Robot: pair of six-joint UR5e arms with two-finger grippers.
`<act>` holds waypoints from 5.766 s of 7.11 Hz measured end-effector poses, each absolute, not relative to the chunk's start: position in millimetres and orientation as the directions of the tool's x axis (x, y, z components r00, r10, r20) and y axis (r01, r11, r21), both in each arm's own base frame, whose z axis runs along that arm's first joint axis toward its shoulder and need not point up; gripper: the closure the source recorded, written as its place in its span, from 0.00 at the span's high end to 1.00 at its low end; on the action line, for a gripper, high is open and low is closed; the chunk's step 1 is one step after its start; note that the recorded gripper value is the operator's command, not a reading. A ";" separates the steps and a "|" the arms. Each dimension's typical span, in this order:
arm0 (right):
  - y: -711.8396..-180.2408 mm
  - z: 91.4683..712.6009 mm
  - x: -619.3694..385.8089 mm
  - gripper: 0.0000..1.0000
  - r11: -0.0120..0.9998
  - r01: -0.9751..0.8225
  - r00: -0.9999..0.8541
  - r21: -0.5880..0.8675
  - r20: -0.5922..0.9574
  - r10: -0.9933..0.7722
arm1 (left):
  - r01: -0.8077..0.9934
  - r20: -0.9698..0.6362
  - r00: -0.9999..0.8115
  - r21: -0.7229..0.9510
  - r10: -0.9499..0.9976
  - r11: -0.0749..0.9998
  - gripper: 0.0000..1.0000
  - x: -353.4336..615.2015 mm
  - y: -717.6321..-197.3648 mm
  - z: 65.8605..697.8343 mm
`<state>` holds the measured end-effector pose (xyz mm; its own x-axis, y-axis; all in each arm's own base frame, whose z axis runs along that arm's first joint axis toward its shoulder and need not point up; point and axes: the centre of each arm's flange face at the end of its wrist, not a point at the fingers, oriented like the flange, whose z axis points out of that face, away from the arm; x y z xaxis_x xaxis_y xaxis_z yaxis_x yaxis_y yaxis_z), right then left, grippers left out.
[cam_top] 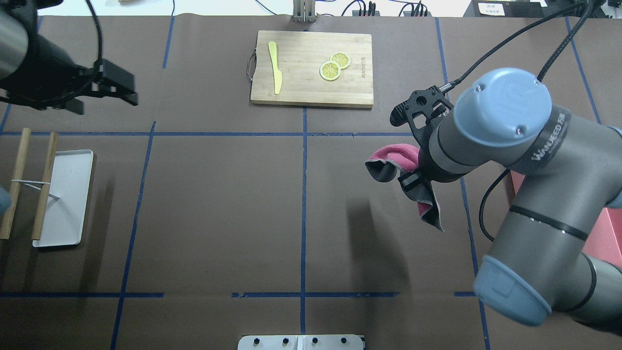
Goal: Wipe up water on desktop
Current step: 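Lower the cloth with the right gripper and wipe it across the table, then wipe the cloth back toward the pink bin with the right gripper, then wipe the cloth again across the table with the right gripper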
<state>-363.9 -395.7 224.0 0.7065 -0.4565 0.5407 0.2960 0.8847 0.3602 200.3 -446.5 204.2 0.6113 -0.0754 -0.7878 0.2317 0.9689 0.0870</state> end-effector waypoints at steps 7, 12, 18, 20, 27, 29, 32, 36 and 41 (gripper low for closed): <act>-478.9 357.3 -373.3 0.01 0.896 0.442 0.733 -0.046 0.593 -0.332 | 0.079 -0.614 0.787 0.200 0.062 0.976 1.00 76.2 -422.5 282.1; -483.1 379.5 -436.8 0.02 0.879 0.477 0.602 -0.021 0.736 -0.310 | 0.068 -0.585 0.809 0.184 0.053 0.981 1.00 52.4 -419.6 309.9; -423.9 320.0 -512.0 0.04 0.892 0.453 0.480 0.010 0.840 -0.253 | 0.011 -0.541 0.838 0.150 0.073 0.989 1.00 38.3 -420.6 352.0; -411.3 306.4 -524.8 0.05 0.902 0.432 0.465 0.016 0.853 -0.238 | -0.057 -0.538 0.837 0.101 0.103 0.993 1.00 1.4 -442.4 414.0; -436.9 311.2 -508.0 0.03 0.942 0.336 0.518 0.019 0.832 -0.202 | -0.113 -0.619 0.770 0.108 0.155 0.988 1.00 -52.2 -475.9 527.6; -463.1 335.1 -475.7 0.03 0.959 0.283 0.550 -0.012 0.821 -0.151 | -0.110 -0.618 0.770 0.117 0.160 0.987 1.00 -52.5 -477.1 522.4; -491.9 379.0 -415.7 0.03 0.972 0.216 0.577 -0.090 0.815 -0.053 | -0.111 -0.618 0.770 0.116 0.159 0.987 1.00 -52.6 -477.4 523.7; -469.3 410.1 -378.4 0.04 0.969 0.206 0.585 -0.136 0.811 -0.010 | -0.113 -0.620 0.770 0.106 0.154 0.988 1.00 -52.6 -479.0 536.3; -388.1 346.5 -475.6 0.04 0.933 0.296 0.566 -0.207 0.825 0.003 | -0.114 -0.616 0.769 0.128 0.169 0.985 1.00 -53.3 -487.4 560.4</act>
<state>-475.6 -388.1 346.5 0.5658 0.0032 0.8245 0.2958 0.9326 -0.2067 -53.3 -487.4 560.4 0.7690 0.1691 -0.6164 -0.1137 0.9852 0.1285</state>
